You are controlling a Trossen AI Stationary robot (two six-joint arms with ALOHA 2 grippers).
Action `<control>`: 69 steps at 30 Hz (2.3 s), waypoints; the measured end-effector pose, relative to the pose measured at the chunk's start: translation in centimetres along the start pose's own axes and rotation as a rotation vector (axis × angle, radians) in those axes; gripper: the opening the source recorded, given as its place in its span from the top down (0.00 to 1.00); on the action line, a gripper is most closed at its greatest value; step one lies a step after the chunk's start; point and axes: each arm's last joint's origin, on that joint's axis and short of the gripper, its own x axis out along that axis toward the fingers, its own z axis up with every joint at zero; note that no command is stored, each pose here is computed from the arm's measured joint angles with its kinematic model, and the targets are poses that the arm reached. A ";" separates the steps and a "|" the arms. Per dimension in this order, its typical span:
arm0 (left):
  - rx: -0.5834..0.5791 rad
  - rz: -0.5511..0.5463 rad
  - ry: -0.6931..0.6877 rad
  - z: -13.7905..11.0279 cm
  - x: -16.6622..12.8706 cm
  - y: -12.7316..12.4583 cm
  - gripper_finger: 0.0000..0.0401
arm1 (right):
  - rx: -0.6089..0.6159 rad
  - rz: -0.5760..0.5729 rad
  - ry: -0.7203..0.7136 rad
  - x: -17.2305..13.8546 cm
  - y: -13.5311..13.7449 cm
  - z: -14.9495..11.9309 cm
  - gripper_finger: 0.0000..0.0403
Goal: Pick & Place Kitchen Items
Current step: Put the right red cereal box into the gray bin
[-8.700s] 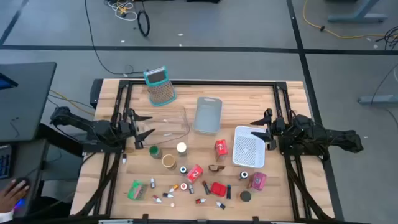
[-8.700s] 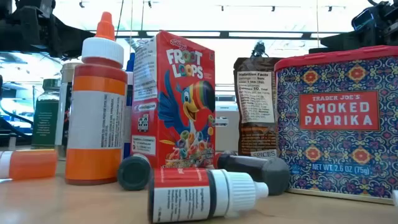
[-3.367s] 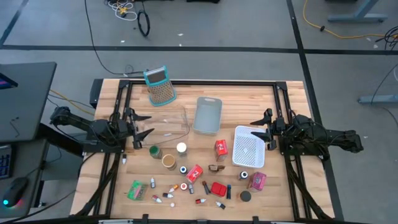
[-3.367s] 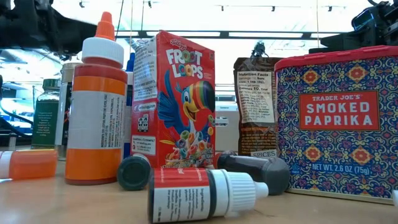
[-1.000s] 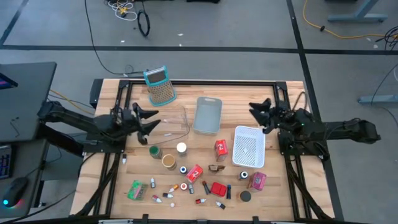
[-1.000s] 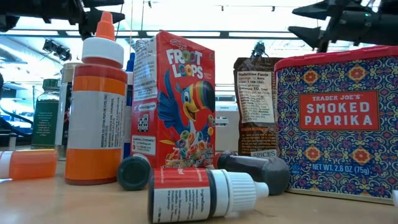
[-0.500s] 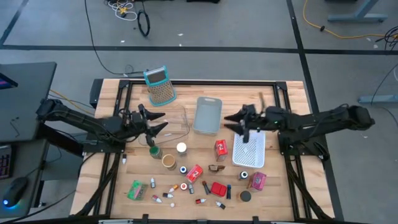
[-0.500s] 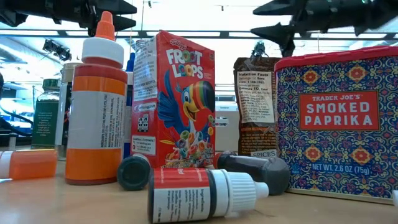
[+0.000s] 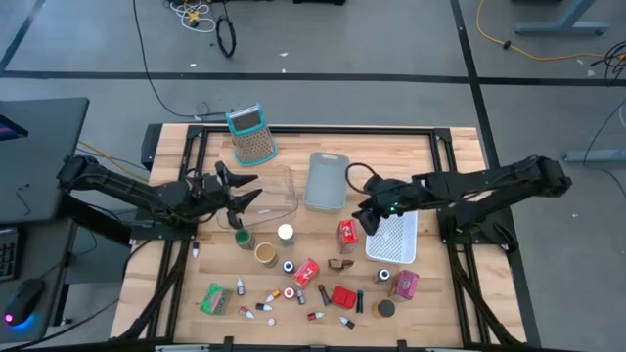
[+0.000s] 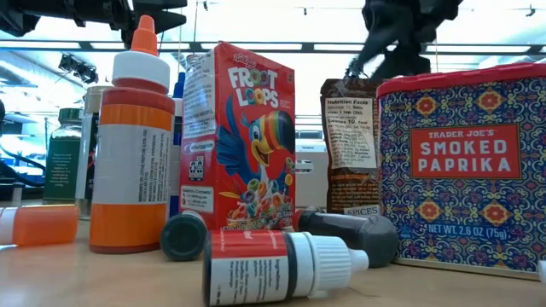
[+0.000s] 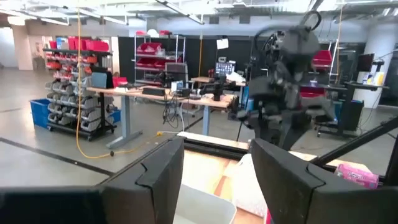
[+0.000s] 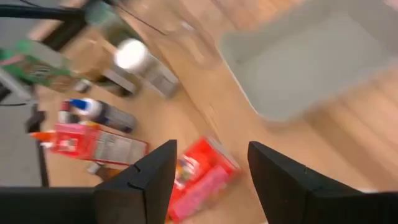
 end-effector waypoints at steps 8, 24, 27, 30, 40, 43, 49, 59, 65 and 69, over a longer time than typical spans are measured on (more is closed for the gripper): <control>0.003 -0.001 0.026 -0.3 0.0 0.0 0.55 | 0.119 -0.041 0.187 3.9 0.1 -2.0 0.48; -0.001 -0.005 0.030 -0.4 0.0 0.0 0.63 | -0.011 0.045 0.209 6.4 1.0 -2.1 0.81; -0.001 -0.005 0.030 -0.4 0.0 0.0 0.64 | -0.038 0.053 0.210 6.4 1.0 -2.1 0.95; -0.001 -0.005 0.030 -0.4 0.0 0.0 0.65 | -0.066 0.099 0.203 6.3 1.2 -2.0 0.96; -0.001 -0.005 0.030 -0.4 0.0 0.0 0.67 | -0.204 0.233 -0.017 0.8 2.8 2.4 0.98; 0.003 -0.005 0.030 -0.4 0.0 0.0 0.67 | -0.269 0.261 -0.130 -1.7 3.1 4.7 0.99; 0.019 -0.002 0.019 -0.3 0.0 0.0 0.67 | -0.403 0.171 -0.217 -4.7 2.0 9.3 0.99; 0.033 0.002 -0.055 0.6 0.0 0.0 0.67 | -0.390 0.079 -0.060 -0.2 -4.1 14.1 1.00; 0.058 0.002 -0.055 0.6 0.0 0.0 0.67 | -0.371 0.064 0.055 3.8 -8.6 15.2 1.00; 0.120 0.004 -0.052 0.5 0.0 0.0 0.67 | -0.379 0.038 0.101 5.8 -10.9 15.5 0.99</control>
